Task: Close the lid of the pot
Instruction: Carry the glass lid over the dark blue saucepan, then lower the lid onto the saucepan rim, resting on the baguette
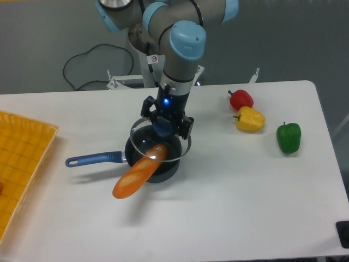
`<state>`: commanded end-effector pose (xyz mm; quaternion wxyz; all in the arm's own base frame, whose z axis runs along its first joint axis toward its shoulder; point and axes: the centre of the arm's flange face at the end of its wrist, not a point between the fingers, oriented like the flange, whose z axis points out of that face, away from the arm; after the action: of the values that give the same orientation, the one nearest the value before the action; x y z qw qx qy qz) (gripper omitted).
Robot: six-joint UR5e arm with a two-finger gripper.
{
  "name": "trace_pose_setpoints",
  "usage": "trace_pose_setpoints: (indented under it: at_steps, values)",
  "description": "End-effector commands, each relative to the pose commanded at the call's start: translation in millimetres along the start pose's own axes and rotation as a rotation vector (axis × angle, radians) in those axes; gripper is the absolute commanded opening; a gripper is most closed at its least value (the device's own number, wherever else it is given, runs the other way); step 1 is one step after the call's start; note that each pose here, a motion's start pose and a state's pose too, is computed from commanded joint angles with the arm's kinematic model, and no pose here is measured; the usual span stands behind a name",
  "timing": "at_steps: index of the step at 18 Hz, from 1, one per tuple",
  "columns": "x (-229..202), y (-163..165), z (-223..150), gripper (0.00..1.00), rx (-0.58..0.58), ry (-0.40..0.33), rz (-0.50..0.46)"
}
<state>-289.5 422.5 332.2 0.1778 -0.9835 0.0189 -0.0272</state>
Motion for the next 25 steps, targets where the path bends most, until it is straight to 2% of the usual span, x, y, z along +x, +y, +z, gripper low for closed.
trace_pose_setpoints:
  at_steps: [11,16,25]
  values:
    - [8,-6,23,0.41,-0.023,0.032,0.007]
    - [6,-8,42,0.41,-0.051,0.02,0.023]
    - [7,-9,51,0.41,-0.064,0.022,0.016]
